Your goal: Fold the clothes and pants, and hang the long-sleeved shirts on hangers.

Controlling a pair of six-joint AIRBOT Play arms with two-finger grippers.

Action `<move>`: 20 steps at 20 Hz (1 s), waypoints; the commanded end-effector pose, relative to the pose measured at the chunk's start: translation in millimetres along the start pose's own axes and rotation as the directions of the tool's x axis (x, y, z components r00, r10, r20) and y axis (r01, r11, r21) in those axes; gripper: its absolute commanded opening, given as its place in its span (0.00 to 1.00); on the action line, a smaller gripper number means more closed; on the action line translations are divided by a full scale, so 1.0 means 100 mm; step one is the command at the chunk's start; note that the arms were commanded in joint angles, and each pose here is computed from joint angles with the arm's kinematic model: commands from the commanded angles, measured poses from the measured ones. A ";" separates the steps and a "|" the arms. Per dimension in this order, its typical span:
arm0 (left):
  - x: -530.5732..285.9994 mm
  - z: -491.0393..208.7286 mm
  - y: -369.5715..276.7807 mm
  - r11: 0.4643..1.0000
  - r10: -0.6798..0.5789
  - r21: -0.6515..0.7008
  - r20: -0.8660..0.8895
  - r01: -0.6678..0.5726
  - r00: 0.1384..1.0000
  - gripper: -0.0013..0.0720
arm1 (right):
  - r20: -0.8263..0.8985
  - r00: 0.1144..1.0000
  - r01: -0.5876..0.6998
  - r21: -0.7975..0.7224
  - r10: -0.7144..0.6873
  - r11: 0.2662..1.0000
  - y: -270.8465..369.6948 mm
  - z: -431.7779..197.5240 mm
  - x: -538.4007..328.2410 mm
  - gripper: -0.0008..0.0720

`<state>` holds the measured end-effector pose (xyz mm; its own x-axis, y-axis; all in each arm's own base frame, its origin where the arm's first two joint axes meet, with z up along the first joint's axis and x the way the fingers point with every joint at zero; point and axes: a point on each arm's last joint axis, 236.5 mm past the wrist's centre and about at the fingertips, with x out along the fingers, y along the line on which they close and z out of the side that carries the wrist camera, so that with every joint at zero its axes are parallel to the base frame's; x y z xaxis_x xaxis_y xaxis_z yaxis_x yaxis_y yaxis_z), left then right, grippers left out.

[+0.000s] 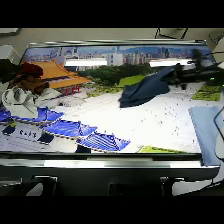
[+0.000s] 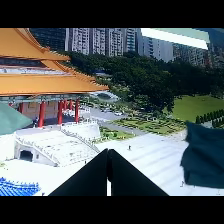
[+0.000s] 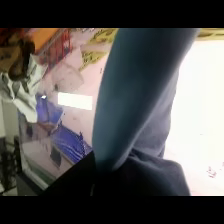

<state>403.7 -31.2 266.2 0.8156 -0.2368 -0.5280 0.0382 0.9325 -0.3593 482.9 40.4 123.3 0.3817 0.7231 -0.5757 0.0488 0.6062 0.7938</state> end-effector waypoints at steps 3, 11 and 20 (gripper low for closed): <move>0.00 0.00 0.00 1.000 -0.001 0.001 0.001 0.001 1.000 0.05 | 0.304 0.935 0.128 0.188 -0.182 0.974 -0.60 0.50 -1.50 0.06; 0.00 0.00 0.00 1.000 -0.001 0.000 0.001 0.001 1.000 0.05 | 0.502 0.811 0.097 0.390 -0.299 0.916 -1.30 0.51 -2.68 0.06; 0.00 0.00 -0.08 0.999 -0.031 -0.012 0.001 0.031 1.000 0.05 | 0.367 0.804 0.210 0.559 -0.467 0.802 -1.59 -0.27 -3.17 0.06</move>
<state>403.6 -35.8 268.1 0.8150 -0.2563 -0.5197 0.0490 0.9242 -0.3789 367.1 -273.4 182.7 0.7017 0.1785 -0.6897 0.5484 0.4826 0.6829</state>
